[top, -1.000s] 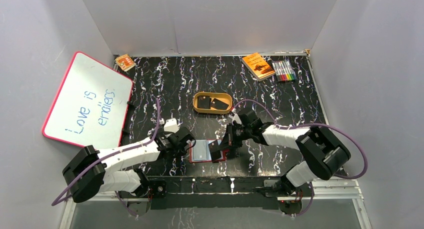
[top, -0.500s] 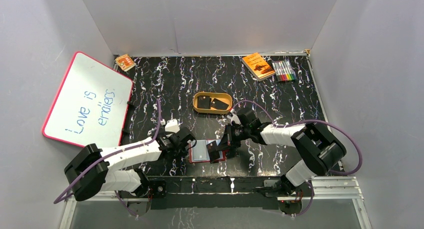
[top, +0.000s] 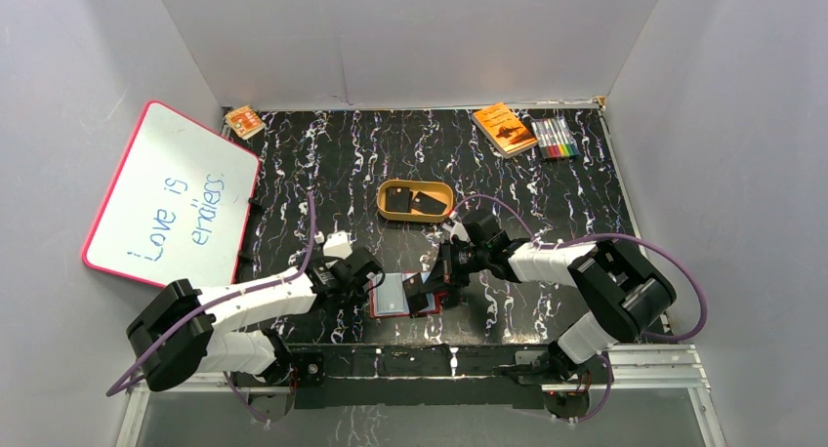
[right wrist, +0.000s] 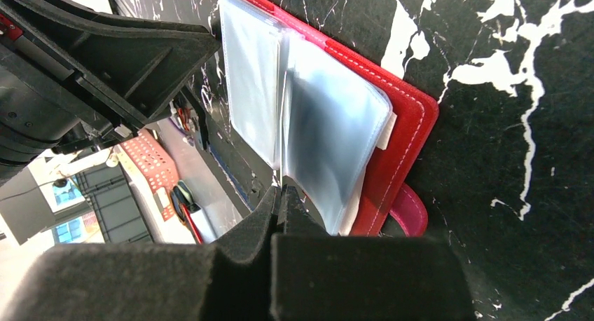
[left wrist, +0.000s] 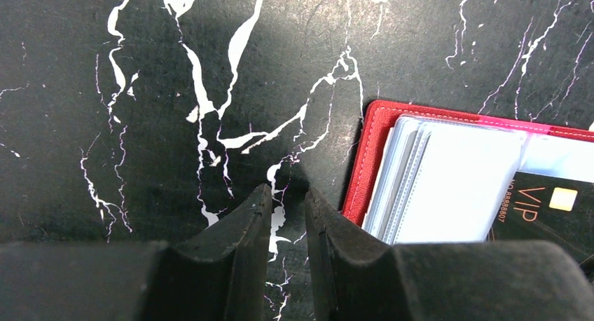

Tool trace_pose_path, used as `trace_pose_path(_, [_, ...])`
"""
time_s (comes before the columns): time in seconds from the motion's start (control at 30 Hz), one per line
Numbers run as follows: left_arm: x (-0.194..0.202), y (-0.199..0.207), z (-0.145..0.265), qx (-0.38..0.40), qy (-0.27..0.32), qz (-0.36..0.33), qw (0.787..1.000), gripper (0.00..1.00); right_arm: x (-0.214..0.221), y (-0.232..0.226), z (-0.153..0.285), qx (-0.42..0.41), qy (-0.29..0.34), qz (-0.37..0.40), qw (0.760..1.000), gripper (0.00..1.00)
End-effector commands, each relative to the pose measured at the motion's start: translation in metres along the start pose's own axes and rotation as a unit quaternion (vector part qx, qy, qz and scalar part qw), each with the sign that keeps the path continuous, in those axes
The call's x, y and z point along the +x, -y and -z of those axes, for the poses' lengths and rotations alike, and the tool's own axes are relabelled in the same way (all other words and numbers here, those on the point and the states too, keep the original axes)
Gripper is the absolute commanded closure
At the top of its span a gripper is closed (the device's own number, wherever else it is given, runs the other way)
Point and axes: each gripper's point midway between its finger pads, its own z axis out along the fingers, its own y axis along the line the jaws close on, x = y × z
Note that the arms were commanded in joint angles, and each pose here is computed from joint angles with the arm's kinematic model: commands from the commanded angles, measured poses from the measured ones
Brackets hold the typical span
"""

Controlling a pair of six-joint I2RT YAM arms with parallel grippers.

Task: Put the credit cards into the card holder
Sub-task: Insert the credit card into the card holder.

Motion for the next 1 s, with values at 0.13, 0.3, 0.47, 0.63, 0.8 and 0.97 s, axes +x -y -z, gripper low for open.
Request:
trace_pose_path(0.13, [0.0095, -0.0093, -0.0058, -0.018, -0.017, -0.003, 1.000, 0.77, -0.0126, -0.0218, 0.0044, -0.034, 0.018, 0.024, 0.999, 1.00])
trace_pose_path(0.3, [0.0103, -0.0096, -0.0062, -0.018, -0.019, -0.003, 1.000, 0.77, -0.0101, -0.0230, 0.0044, -0.039, 0.015, 0.026, 0.999, 1.00])
trace_pose_path(0.47, [0.0108, -0.0089, -0.0064, -0.016, -0.020, -0.003, 1.000, 0.78, -0.0086, -0.0235, 0.0044, -0.045, 0.012, 0.026, 0.999, 1.00])
trace_pose_path(0.63, [0.0114, -0.0094, -0.0068, -0.017, -0.021, -0.002, 1.000, 0.78, -0.0077, -0.0251, 0.0051, -0.048, 0.012, 0.026, 0.998, 1.00])
trace_pose_path(0.8, [0.0123, -0.0089, -0.0070, -0.016, -0.023, -0.002, 1.000, 0.78, -0.0055, -0.0212, 0.0028, -0.047, 0.007, 0.022, 0.999, 1.00])
trace_pose_path(0.97, [0.0150, -0.0090, -0.0080, -0.014, -0.027, -0.001, 1.000, 0.78, -0.0055, -0.0189, 0.0003, -0.047, 0.004, 0.018, 0.999, 1.00])
